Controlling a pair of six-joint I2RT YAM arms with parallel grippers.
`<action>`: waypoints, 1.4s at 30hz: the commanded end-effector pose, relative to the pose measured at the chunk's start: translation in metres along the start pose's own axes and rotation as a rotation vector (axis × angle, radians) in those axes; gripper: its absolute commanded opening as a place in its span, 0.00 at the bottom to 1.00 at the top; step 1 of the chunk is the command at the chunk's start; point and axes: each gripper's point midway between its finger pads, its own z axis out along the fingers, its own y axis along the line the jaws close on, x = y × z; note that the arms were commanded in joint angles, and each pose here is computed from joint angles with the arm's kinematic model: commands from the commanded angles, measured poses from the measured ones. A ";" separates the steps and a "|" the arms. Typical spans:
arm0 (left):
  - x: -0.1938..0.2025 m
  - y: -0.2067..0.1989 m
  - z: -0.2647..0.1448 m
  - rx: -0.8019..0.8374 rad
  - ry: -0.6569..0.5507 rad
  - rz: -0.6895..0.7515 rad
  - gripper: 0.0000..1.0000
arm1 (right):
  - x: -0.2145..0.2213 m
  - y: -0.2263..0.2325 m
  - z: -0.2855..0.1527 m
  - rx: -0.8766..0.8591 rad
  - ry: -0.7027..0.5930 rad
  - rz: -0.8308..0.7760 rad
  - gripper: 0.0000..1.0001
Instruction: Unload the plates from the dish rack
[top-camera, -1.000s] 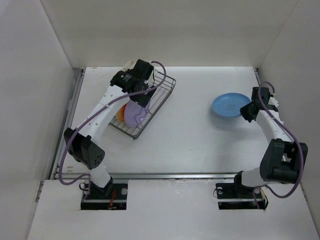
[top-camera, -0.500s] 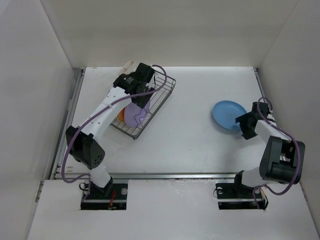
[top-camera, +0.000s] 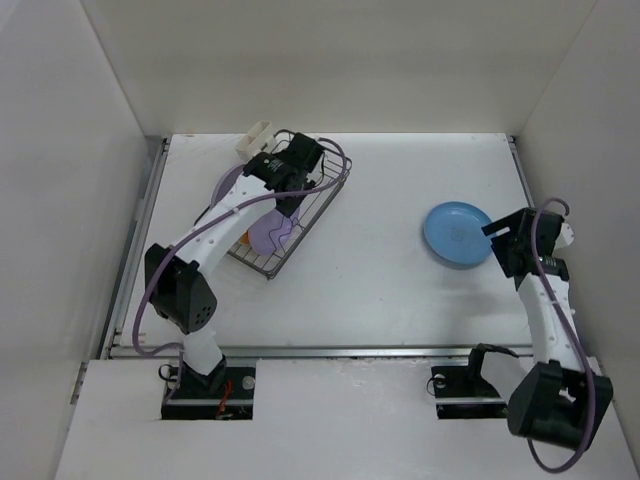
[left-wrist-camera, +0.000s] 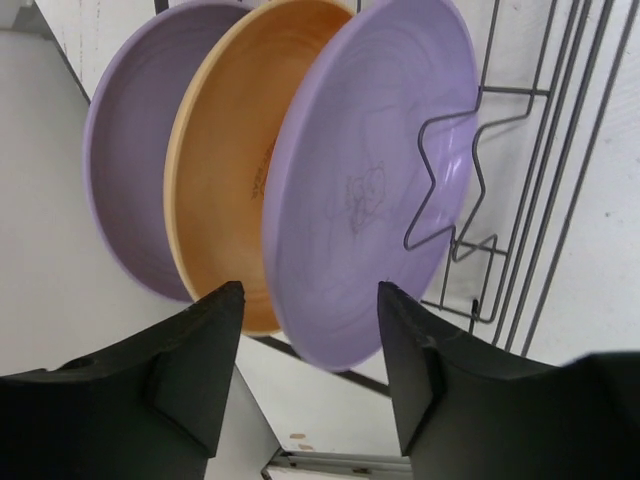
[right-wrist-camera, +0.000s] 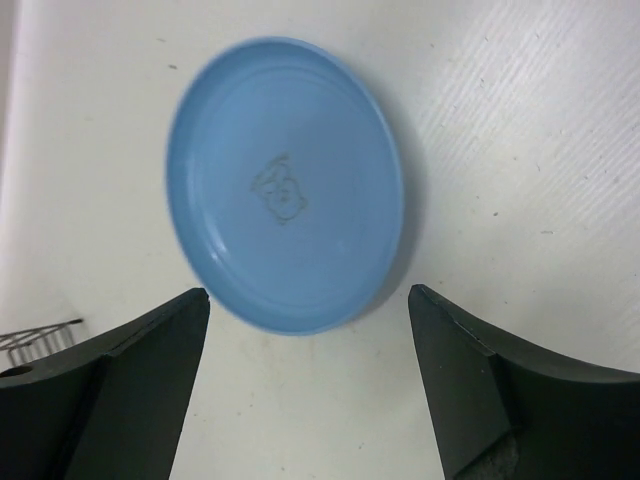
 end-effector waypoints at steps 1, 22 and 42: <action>0.002 0.003 0.019 -0.074 0.033 0.022 0.50 | -0.023 0.014 -0.033 -0.074 -0.085 -0.047 0.86; -0.008 0.045 -0.037 -0.162 -0.046 -0.079 0.00 | 0.010 0.111 -0.144 -0.722 -0.015 -0.410 0.94; -0.014 -0.071 -0.167 0.728 -0.291 0.102 0.00 | 0.114 0.192 -0.263 -1.392 0.272 -0.699 0.97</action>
